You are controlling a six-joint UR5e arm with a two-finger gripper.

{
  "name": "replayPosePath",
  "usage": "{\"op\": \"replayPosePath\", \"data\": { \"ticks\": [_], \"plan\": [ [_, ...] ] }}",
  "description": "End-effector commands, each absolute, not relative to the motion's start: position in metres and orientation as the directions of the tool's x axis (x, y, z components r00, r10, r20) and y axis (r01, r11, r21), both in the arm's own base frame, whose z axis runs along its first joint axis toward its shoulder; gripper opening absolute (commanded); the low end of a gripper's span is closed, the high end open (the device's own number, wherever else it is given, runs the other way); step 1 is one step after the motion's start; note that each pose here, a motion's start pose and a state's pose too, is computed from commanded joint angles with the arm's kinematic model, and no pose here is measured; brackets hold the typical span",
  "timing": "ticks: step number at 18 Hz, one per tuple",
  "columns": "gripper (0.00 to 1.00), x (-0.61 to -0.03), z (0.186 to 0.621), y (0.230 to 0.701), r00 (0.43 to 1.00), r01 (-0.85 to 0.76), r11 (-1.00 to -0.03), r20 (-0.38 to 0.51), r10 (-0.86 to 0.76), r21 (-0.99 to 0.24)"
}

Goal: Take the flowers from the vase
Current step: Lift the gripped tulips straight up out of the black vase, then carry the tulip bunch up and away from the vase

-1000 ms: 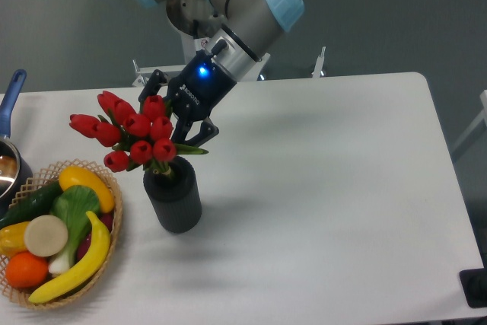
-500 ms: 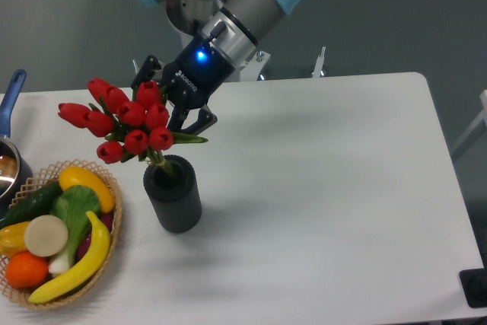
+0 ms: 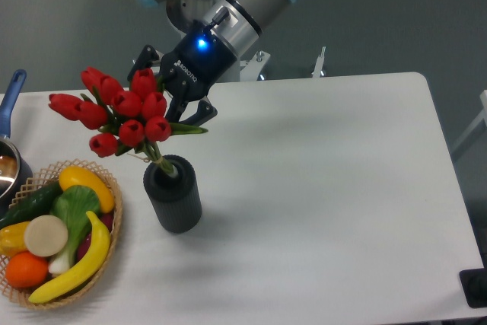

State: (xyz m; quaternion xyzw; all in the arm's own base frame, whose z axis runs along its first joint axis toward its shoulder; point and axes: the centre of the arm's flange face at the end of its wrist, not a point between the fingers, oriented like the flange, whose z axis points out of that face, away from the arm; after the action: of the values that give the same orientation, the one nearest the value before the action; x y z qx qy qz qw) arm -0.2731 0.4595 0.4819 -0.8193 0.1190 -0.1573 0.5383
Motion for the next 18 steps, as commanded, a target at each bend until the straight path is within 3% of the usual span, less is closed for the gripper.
{"op": "replayPosePath", "data": {
  "ticks": [18],
  "plan": [
    [0.56, -0.292, 0.530, 0.436, 0.946, 0.039, -0.356, 0.149, -0.287, -0.934]
  ]
}}
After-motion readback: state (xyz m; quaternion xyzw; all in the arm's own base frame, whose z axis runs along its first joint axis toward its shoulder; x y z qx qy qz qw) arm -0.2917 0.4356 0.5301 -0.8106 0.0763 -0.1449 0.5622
